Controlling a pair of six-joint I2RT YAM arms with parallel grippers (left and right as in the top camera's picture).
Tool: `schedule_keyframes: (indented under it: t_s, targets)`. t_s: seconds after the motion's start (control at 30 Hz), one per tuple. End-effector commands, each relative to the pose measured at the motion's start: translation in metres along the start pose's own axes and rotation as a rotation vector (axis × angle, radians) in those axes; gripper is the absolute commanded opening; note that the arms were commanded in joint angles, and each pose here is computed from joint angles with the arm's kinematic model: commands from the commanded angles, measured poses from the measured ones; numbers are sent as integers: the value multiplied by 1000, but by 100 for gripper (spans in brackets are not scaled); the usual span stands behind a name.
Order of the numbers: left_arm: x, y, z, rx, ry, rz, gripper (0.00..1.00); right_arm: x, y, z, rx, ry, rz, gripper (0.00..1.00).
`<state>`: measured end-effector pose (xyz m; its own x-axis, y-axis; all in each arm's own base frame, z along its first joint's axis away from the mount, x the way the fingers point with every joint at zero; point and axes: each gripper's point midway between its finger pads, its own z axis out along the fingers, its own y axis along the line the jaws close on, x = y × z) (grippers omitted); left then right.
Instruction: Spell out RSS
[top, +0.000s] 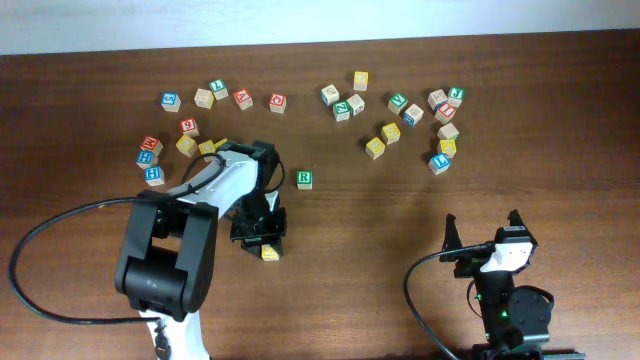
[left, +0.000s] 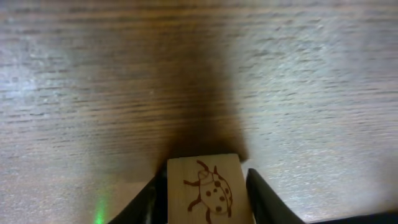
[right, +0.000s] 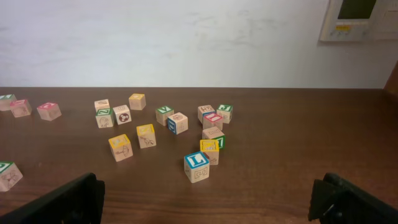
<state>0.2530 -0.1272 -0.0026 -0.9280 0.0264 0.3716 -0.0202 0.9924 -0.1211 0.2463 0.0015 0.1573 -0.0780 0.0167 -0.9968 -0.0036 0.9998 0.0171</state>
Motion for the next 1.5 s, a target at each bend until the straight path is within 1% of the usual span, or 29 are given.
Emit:
schedule_keyframes:
  t_s: [0.0, 0.1, 0.17, 0.3, 0.4, 0.5, 0.63, 0.7, 0.8, 0.87, 0.93, 0.97, 1.07, 1.17, 1.23, 1.3, 1.47]
  targets:
    - [-18, -4, -15, 12, -53, 9, 36, 3, -1, 0, 6, 5, -6, 98]
    - [-27, -11, -42, 22, -87, 35, 39, 3, -1, 0, 6, 5, -6, 99]
    - [-36, -17, -74, 22, -137, 62, 41, 3, -1, 0, 6, 5, -6, 98]
    - [-41, -18, -128, -24, -217, 68, 42, 3, -1, 0, 6, 5, -6, 99]
    - [-30, -12, -161, -59, -247, 59, 43, 3, -1, 0, 6, 5, -6, 98]
    - [-10, -9, -172, -60, -236, 50, 44, 3, -1, 0, 6, 4, -6, 98]
    - [15, -9, -160, -89, -147, 62, 46, 3, -1, 0, 6, 5, -6, 98]
    - [20, -15, -139, -109, -110, 80, 47, 3, -1, 0, 6, 5, -6, 98]
    - [21, -20, -96, -137, -68, 85, 49, 3, -1, 0, 6, 5, -6, 98]
    - [20, -18, -71, -146, -55, 84, 52, 3, -1, 0, 6, 5, -6, 98]
    - [16, -13, -56, -154, -61, 85, 61, 3, -1, 0, 6, 5, -6, 98]
    - [13, -8, -52, -170, -70, 83, 62, 3, -1, 0, 6, 5, -6, 98]
    - [3, 8, -52, -232, -110, 63, 63, 3, -1, 0, 6, 5, -6, 98]
    - [-1, 15, -54, -243, -123, 54, 62, 3, -1, 0, 6, 5, -6, 98]
    - [0, 16, -51, -240, -116, 55, 57, 3, -1, 0, 6, 5, -6, 98]
    - [5, 11, -42, -204, -89, 58, 53, 3, -1, 0, 6, 5, -6, 98]
    - [12, 7, -9, -151, -59, 68, 53, 3, -1, 0, 6, 5, -6, 98]
